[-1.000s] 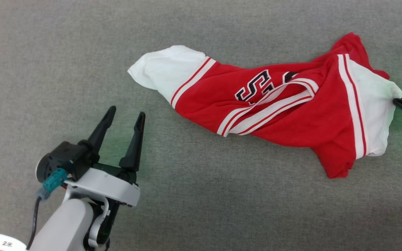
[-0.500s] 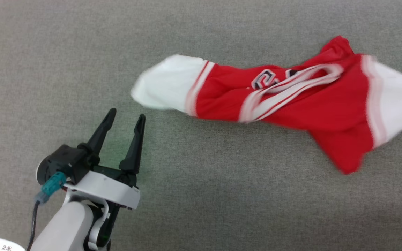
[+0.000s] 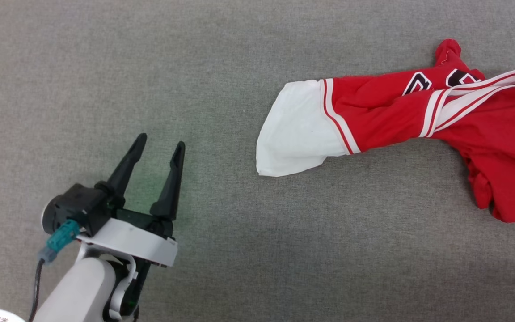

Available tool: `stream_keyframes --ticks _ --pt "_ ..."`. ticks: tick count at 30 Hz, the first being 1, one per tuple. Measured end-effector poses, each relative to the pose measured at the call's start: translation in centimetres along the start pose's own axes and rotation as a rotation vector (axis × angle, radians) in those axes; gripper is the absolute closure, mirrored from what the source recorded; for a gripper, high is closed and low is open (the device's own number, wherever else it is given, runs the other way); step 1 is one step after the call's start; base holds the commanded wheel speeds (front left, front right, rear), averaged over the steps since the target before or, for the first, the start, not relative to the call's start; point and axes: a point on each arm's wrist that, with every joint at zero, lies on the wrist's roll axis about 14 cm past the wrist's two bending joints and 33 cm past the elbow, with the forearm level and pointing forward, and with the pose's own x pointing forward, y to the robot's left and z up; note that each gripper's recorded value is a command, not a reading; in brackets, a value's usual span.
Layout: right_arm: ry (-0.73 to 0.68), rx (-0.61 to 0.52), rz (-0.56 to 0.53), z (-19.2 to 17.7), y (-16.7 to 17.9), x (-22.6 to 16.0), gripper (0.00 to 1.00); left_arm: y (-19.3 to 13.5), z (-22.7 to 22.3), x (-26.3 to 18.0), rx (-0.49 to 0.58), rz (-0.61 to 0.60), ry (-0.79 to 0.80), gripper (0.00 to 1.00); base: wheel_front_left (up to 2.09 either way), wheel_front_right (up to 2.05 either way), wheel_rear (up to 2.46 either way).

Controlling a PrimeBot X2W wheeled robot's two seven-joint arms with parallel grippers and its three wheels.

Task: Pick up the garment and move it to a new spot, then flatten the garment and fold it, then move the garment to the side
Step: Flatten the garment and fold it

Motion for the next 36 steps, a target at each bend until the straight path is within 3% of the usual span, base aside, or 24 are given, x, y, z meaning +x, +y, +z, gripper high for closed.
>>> stream_keyframes --ticks 6,7,8,9,17,22,28,33,35,36 --pt "-0.045 0.037 -0.008 -0.1 0.1 0.1 0.98 -0.1 0.4 0.1 0.002 -0.008 0.001 0.00 0.00 0.00 0.00" --pt "-0.069 0.051 -0.009 0.1 0.2 0.1 0.61 -0.1 0.4 0.1 0.003 -0.010 0.002 0.00 0.00 0.00 0.00" --pt "-0.093 0.061 -0.010 0.4 0.2 0.0 0.05 -0.1 0.5 0.0 0.004 -0.011 0.003 0.00 0.00 0.00 0.00" --pt "-0.121 0.063 -0.016 0.7 0.0 -0.2 0.00 -0.1 0.7 0.0 0.005 -0.014 0.003 0.00 0.00 0.00 0.00" --pt "-0.389 0.124 -0.041 2.5 -1.5 -3.6 0.00 0.0 2.8 0.0 0.044 -0.044 -0.022 0.00 0.00 0.00 0.00" --pt "-0.629 0.173 0.025 4.1 0.4 -7.1 0.00 -1.4 3.8 0.5 0.066 -0.116 -0.009 0.00 0.00 0.00 0.00" --pt "-0.816 0.218 0.128 4.9 3.6 -11.5 0.00 -5.5 4.8 1.7 0.153 -0.312 0.045 0.00 0.00 0.00 0.00" --pt "-0.910 0.249 0.156 5.5 4.5 -14.6 0.00 -10.6 2.9 2.2 0.194 -0.520 0.230 0.00 0.00 0.00 0.00" --pt "-0.918 0.255 0.159 5.5 4.6 -15.0 0.00 -11.4 2.3 2.4 0.206 -0.550 0.278 0.00 0.00 0.00 0.00" --pt "-0.936 0.262 0.163 5.9 4.7 -15.8 0.00 -12.8 0.9 2.7 0.240 -0.599 0.368 0.00 0.00 0.00 0.00"
